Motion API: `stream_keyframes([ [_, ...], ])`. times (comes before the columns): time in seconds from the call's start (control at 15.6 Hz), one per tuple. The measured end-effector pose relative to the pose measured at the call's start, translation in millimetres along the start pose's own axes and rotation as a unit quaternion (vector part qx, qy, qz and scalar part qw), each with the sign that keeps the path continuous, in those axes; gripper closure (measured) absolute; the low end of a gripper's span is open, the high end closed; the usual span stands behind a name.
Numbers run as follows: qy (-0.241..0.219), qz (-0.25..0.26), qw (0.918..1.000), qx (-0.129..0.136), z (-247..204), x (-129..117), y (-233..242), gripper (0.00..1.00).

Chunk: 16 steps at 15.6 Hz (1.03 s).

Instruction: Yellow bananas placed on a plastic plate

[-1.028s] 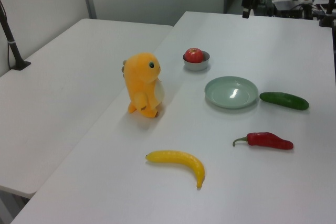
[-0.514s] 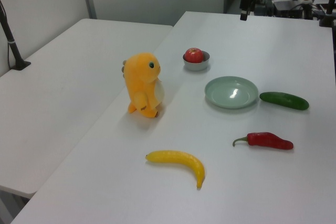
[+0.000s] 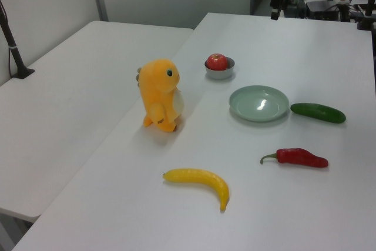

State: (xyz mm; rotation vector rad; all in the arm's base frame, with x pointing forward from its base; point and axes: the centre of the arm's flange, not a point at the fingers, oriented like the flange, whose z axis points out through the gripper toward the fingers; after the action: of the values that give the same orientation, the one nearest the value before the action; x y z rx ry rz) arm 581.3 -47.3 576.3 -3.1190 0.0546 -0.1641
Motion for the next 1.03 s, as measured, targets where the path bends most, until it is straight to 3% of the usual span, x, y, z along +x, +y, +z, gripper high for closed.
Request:
stream_keyframes([
  [0.32, -0.005, 0.002, 1.0, 0.0, 2.7, -7.0, 1.9, 0.0],
  [0.71, -0.024, 0.003, 0.9997, 0.003, 11.2, -38.4, 1.1, 0.0],
  [1.03, -0.049, -0.035, 0.9979, 0.024, 33.6, -54.0, -54.3, 0.0],
])
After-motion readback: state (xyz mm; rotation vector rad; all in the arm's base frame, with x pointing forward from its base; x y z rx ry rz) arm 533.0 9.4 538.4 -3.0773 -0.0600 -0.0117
